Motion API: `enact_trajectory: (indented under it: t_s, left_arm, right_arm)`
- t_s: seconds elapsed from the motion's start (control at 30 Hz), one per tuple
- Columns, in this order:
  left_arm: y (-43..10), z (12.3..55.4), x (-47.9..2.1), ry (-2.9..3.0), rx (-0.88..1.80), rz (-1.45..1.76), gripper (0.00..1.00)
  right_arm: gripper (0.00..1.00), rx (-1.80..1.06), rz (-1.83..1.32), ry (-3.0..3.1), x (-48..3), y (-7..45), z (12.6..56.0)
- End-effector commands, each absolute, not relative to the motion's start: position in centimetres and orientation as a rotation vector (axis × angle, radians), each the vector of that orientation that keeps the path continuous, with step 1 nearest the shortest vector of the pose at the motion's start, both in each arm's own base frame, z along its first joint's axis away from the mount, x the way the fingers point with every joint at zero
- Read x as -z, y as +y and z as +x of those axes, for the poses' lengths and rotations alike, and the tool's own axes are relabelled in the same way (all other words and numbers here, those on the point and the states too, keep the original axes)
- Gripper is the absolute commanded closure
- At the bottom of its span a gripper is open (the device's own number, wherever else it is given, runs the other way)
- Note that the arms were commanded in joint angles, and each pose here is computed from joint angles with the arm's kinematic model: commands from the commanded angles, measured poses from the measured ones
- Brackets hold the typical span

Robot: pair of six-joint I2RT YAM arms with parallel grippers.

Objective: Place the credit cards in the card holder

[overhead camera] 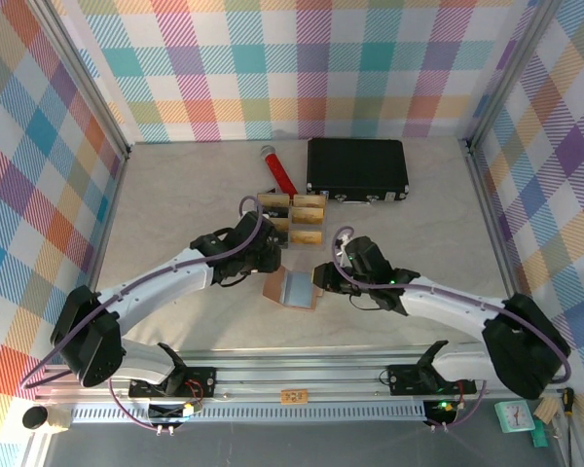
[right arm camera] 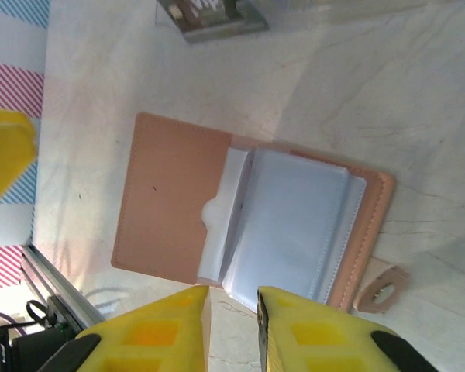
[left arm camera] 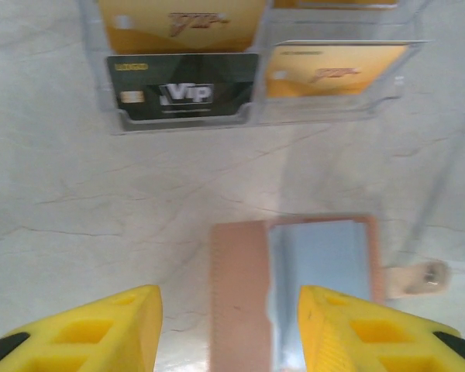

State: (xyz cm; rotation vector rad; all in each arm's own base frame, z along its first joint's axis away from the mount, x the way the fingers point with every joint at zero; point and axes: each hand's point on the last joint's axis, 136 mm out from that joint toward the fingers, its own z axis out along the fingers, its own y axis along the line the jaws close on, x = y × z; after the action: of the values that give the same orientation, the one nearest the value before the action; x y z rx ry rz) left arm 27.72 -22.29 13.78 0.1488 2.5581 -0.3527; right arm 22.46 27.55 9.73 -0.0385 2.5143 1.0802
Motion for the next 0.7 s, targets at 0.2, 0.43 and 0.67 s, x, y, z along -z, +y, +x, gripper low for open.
enact_trajectory:
  t_s: [0.2,0.43,0.67]
  left_arm:
    - [-26.9,26.2,-12.3,2.586,0.677,0.068,0.51]
    - [-27.1,25.9,-8.1,2.648,0.653,0.058,0.51]
    - [-25.2,25.9,-5.2,2.678,0.507,0.053,0.51]
  right_arm:
    - [0.83,-1.11,-0.097,2.576,-7.2,30.8,22.7]
    - [0.84,-1.023,-0.071,2.631,-4.4,30.1,22.8]
    - [0.85,-0.95,-0.04,2.673,-2.0,28.9,22.4]
